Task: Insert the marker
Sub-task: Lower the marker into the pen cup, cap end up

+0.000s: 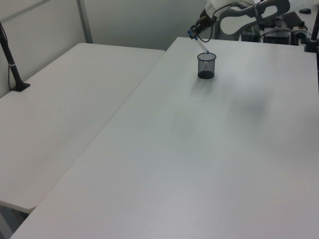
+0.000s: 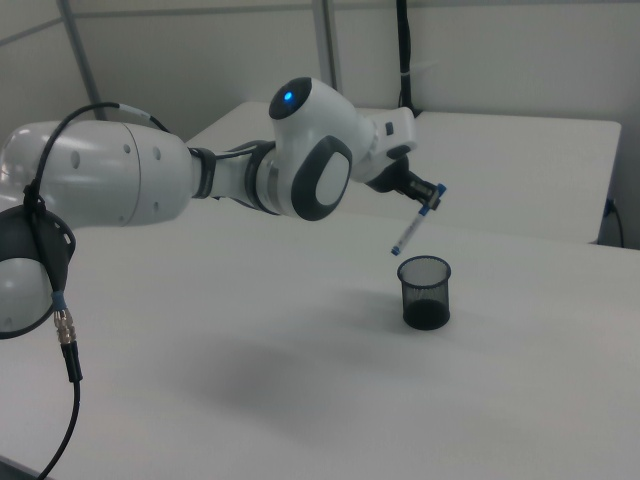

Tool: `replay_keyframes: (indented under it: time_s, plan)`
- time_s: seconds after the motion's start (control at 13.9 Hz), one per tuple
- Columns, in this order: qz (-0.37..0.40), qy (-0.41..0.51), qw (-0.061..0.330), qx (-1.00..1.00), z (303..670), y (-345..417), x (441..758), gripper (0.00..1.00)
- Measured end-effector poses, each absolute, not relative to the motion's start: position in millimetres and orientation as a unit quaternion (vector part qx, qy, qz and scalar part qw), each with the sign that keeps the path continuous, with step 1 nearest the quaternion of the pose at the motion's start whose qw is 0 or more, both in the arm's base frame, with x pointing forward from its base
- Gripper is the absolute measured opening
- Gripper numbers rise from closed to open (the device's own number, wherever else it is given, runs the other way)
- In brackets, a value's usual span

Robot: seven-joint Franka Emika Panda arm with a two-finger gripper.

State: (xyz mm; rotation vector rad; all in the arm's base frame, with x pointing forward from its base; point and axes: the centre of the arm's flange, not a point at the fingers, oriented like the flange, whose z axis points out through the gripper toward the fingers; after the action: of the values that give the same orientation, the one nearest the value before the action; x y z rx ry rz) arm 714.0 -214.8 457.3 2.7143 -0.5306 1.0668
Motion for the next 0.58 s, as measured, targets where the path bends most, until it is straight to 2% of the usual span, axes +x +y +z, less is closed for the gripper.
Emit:
replay_keyframes:
  time_s: [0.22, 0.58]
  plan:
    - [0.352, -0.191, 0.093, 0.911, 448, -234, 709, 0.18]
    - [0.33, -0.196, 0.094, 0.918, 413, -244, 710, 0.21]
